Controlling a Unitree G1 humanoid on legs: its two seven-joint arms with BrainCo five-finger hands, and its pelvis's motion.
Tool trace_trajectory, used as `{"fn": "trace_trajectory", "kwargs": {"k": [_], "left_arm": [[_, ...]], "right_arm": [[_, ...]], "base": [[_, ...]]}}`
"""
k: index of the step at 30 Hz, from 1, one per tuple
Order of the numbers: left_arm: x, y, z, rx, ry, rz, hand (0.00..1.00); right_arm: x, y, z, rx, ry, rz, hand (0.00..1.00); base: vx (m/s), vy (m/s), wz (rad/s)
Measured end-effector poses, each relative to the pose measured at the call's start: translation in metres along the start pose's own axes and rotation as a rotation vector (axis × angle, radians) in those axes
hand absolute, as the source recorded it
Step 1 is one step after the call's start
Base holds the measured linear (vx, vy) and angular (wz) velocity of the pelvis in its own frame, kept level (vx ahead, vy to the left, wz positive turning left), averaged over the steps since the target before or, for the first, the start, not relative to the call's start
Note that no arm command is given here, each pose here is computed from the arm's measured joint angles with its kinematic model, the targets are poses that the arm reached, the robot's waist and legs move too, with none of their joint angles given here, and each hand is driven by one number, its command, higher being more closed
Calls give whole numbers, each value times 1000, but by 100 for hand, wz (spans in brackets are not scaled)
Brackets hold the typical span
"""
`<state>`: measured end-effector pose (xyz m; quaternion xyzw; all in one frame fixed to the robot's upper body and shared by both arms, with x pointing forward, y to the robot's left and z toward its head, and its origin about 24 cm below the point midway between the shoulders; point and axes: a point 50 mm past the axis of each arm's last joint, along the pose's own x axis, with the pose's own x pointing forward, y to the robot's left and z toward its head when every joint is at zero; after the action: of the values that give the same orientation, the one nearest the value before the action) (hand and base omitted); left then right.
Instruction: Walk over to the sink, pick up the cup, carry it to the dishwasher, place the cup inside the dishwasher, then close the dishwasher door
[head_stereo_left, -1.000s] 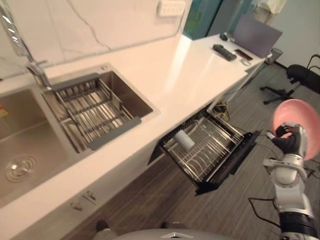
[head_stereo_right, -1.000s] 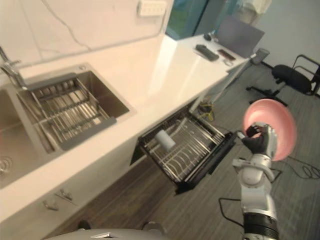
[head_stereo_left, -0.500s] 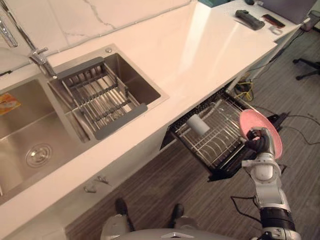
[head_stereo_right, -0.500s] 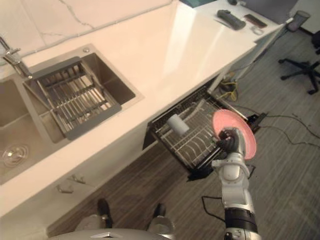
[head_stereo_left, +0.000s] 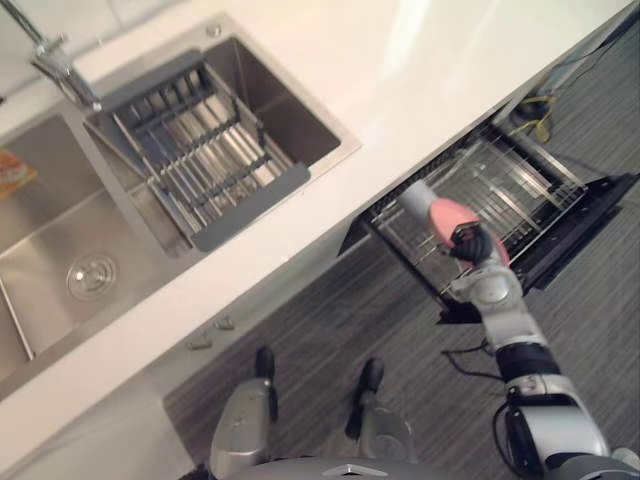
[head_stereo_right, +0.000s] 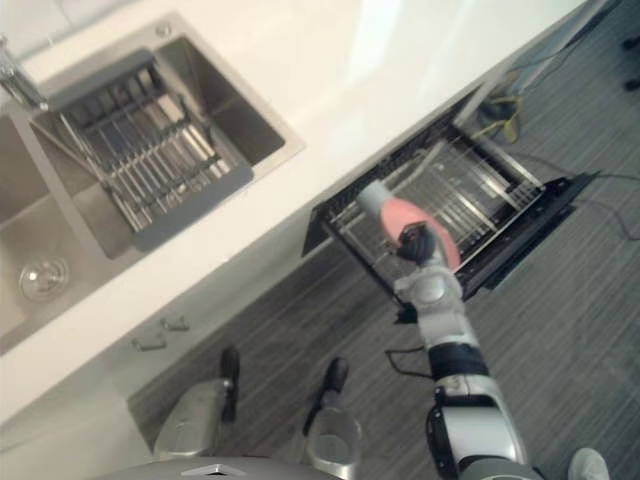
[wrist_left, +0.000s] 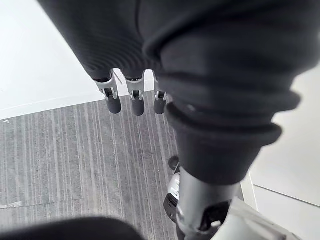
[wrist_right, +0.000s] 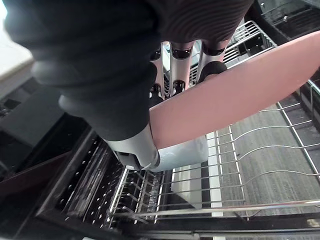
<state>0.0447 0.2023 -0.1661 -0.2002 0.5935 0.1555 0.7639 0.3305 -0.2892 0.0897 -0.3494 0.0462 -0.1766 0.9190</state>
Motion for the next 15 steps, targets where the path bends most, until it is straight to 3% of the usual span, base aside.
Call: {"fn": "trace_trajectory", "kwargs": {"k": [6,15], "left_arm": [[1,-10,17,-9,-53,-37,0],[4,-25,28,45,-79,-92,0]], "right_arm": [[28,-33,25,109,18,-150,100],[42,-69,26,86,99,-250,100]], "base": [[-42,10,4],[-21,20,4]]}}
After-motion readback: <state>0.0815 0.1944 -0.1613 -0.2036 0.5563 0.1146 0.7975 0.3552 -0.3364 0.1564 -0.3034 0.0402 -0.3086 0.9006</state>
